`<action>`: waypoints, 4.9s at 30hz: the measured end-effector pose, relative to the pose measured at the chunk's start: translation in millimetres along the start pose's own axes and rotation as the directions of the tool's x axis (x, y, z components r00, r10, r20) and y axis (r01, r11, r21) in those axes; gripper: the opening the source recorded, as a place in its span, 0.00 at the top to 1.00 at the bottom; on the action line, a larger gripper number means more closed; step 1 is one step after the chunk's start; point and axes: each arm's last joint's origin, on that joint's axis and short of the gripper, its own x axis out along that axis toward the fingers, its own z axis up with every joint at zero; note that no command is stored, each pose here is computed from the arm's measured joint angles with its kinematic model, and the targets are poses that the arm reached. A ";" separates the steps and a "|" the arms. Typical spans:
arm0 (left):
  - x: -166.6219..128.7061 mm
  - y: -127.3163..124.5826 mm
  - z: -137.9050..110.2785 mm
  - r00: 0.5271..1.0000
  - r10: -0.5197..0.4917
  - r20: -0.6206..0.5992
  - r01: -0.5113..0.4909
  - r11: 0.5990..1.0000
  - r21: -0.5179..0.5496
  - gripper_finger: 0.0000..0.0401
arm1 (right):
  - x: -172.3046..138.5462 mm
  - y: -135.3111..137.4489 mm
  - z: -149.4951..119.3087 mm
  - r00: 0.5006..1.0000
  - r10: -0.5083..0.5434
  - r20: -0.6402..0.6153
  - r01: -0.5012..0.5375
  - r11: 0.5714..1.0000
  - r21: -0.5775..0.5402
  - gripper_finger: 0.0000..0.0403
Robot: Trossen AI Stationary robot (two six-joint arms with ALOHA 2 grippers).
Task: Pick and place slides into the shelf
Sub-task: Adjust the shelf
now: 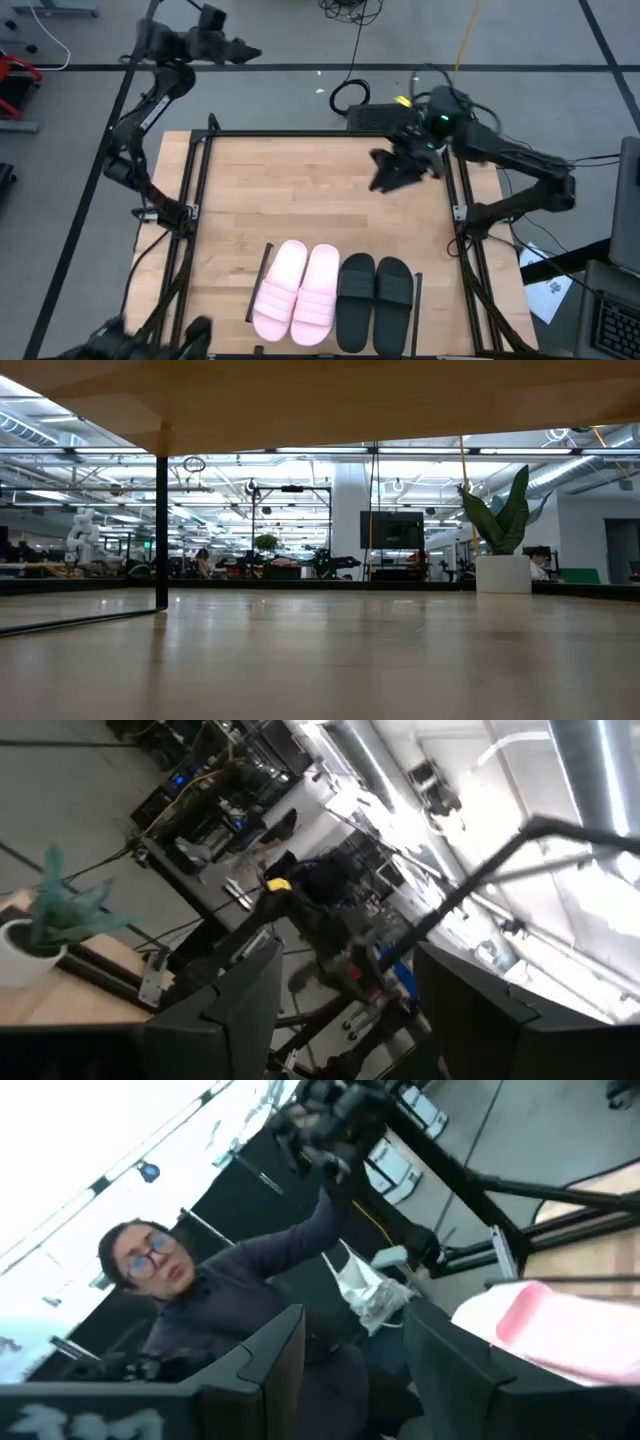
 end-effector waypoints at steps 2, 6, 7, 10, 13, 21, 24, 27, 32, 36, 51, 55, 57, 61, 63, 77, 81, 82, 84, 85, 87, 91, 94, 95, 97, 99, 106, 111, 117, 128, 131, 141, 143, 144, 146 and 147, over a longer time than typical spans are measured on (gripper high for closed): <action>1.4 -23.1 -3.6 1.000 -0.013 -0.005 0.013 0.999 0.047 0.43 | -0.8 19.2 -13.0 0.999 -0.031 0.005 0.031 0.999 -0.014 0.60; 4.1 -74.6 -16.1 0.999 -0.045 -0.021 0.048 0.986 0.159 0.43 | -4.5 47.3 -38.9 0.987 -0.153 0.039 0.154 0.987 -0.035 0.60; 5.9 -87.1 -20.3 0.998 -0.057 -0.029 0.062 0.981 0.183 0.43 | -5.7 52.2 -45.4 0.980 -0.193 0.046 0.195 0.980 -0.030 0.60; 13.3 -123.3 -35.5 0.992 -0.108 -0.069 0.122 0.961 0.247 0.43 | -7.0 63.5 -62.2 0.951 -0.302 0.059 0.304 0.952 -0.024 0.60; 20.6 -154.0 -52.0 0.980 -0.162 -0.113 0.187 0.946 0.264 0.43 | -4.9 70.3 -77.1 0.919 -0.392 0.043 0.391 0.920 0.018 0.60; 34.1 -192.0 -91.6 0.946 -0.248 -0.210 0.296 0.924 0.243 0.43 | 21.0 74.0 -120.5 0.800 -0.587 -0.129 0.601 0.780 0.177 0.60; 33.0 -189.9 -108.0 0.959 -0.201 -0.198 0.240 0.951 0.195 0.43 | 35.8 69.8 -141.2 0.778 -0.602 -0.180 0.628 0.749 0.213 0.60; 30.4 -177.6 -127.4 0.980 -0.075 -0.182 0.099 0.987 0.125 0.43 | 52.2 65.4 -163.1 0.790 -0.584 -0.188 0.613 0.745 0.262 0.60; 20.8 -165.0 -153.2 0.970 0.151 -0.192 -0.133 0.986 0.104 0.43 | 67.2 62.8 -195.5 0.803 -0.577 -0.149 0.590 0.735 0.333 0.60; 10.2 -171.1 -169.9 0.950 0.214 -0.227 -0.207 0.977 0.056 0.43 | 65.3 63.9 -218.2 0.780 -0.617 -0.103 0.605 0.702 0.376 0.60; -23.1 -188.7 -213.6 0.844 0.462 -0.272 -0.486 0.873 -0.024 0.43 | 35.5 73.4 -265.1 0.661 -0.749 -0.054 0.657 0.542 0.524 0.60; -27.3 -180.5 -225.5 0.831 0.474 -0.290 -0.514 0.855 -0.075 0.43 | 33.1 75.5 -271.4 0.653 -0.753 -0.079 0.664 0.520 0.537 0.60; -29.1 -172.1 -234.1 0.819 0.481 -0.312 -0.531 0.842 -0.095 0.43 | 30.9 75.9 -274.2 0.645 -0.759 -0.094 0.670 0.501 0.548 0.60; -33.4 -154.8 -251.0 0.780 0.530 -0.334 -0.590 0.801 -0.106 0.43 | 28.6 76.0 -281.2 0.619 -0.776 -0.120 0.687 0.460 0.562 0.60; -36.2 -150.0 -258.4 0.773 0.535 -0.342 -0.598 0.794 -0.111 0.43 | 31.1 76.8 -285.2 0.615 -0.780 -0.116 0.688 0.459 0.562 0.60; -48.5 -154.6 -270.6 0.793 0.556 -0.249 -0.592 0.800 -0.096 0.43 | 67.5 72.1 -312.8 0.582 -0.809 -0.081 0.677 0.427 0.600 0.60; -47.9 -154.5 -269.8 0.795 0.556 -0.244 -0.589 0.803 -0.090 0.43 | 70.9 70.0 -315.8 0.568 -0.819 -0.074 0.682 0.419 0.599 0.60; -47.8 -154.4 -269.7 0.795 0.556 -0.244 -0.589 0.803 -0.090 0.43 | 71.5 69.6 -316.5 0.565 -0.821 -0.075 0.684 0.417 0.598 0.60; -47.6 -154.3 -269.6 0.795 0.554 -0.245 -0.588 0.804 -0.088 0.43 | 73.2 68.5 -318.2 0.559 -0.826 -0.076 0.690 0.412 0.594 0.60; -47.6 -154.3 -269.6 0.795 0.554 -0.246 -0.588 0.804 -0.088 0.43 | 74.1 68.0 -319.2 0.556 -0.828 -0.077 0.693 0.410 0.593 0.60; -47.6 -154.3 -269.6 0.796 0.554 -0.246 -0.587 0.805 -0.088 0.43 | 75.0 67.2 -320.2 0.550 -0.832 -0.077 0.696 0.406 0.593 0.60; -47.6 -154.4 -269.7 0.796 0.553 -0.246 -0.586 0.805 -0.088 0.43 | 73.6 62.7 -322.7 0.535 -0.841 -0.077 0.707 0.396 0.586 0.60; -47.6 -154.3 -269.6 0.796 0.552 -0.247 -0.586 0.805 -0.088 0.43 | 71.4 54.3 -329.2 0.515 -0.853 -0.079 0.712 0.375 0.594 0.60; -47.6 -154.4 -269.7 0.796 0.552 -0.247 -0.586 0.806 -0.088 0.43 | 71.7 51.8 -331.6 0.519 -0.851 -0.078 0.706 0.376 0.600 0.60; -47.6 -154.3 -269.6 0.796 0.552 -0.247 -0.586 0.806 -0.088 0.43 | 72.5 46.8 -336.2 0.534 -0.842 -0.072 0.689 0.384 0.614 0.60; -47.5 -154.3 -269.6 0.796 0.552 -0.247 -0.586 0.806 -0.089 0.43 | 73.8 43.2 -339.9 0.556 -0.828 -0.067 0.667 0.397 0.630 0.60; -47.5 -154.3 -269.6 0.796 0.552 -0.247 -0.586 0.805 -0.089 0.43 | 78.1 35.4 -346.2 0.599 -0.800 0.017 0.600 0.464 0.652 0.60; -46.4 -155.1 -267.4 0.807 0.545 -0.227 -0.574 0.815 -0.085 0.43 | 79.0 32.4 -344.0 0.591 -0.806 0.023 0.608 0.464 0.644 0.60; -45.8 -155.5 -266.2 0.813 0.541 -0.216 -0.568 0.819 -0.088 0.43 | 78.9 30.3 -342.2 0.581 -0.814 0.025 0.620 0.462 0.634 0.60; -45.4 -156.2 -266.7 0.825 0.515 -0.232 -0.545 0.833 -0.092 0.43 | 77.1 29.6 -343.5 0.577 -0.816 -0.030 0.637 0.427 0.642 0.60; -45.4 -156.3 -266.7 0.826 0.513 -0.233 -0.544 0.834 -0.092 0.43 | 76.2 30.2 -342.7 0.579 -0.815 -0.031 0.635 0.427 0.644 0.62; -45.4 -156.3 -266.7 0.826 0.513 -0.233 -0.541 0.838 -0.070 0.43 | 75.0 31.5 -340.8 0.584 -0.811 -0.025 0.626 0.431 0.650 0.85; -45.4 -156.3 -266.7 0.826 0.513 -0.233 -0.541 0.838 -0.070 0.43 | 73.6 32.1 -339.6 0.587 -0.809 -0.025 0.620 0.429 0.657 0.91; -45.4 -156.3 -266.7 0.826 0.513 -0.233 -0.541 0.838 -0.070 0.43 | 73.2 32.3 -339.0 0.588 -0.809 -0.024 0.617 0.429 0.659 0.93; -45.4 -156.3 -266.7 0.826 0.513 -0.233 -0.541 0.838 -0.070 0.43 | 72.1 32.7 -337.4 0.590 -0.807 -0.018 0.614 0.434 0.659 0.95; -45.4 -156.3 -266.7 0.826 0.513 -0.233 -0.541 0.838 -0.070 0.43 | 71.5 32.8 -336.5 0.590 -0.807 -0.016 0.614 0.436 0.658 0.95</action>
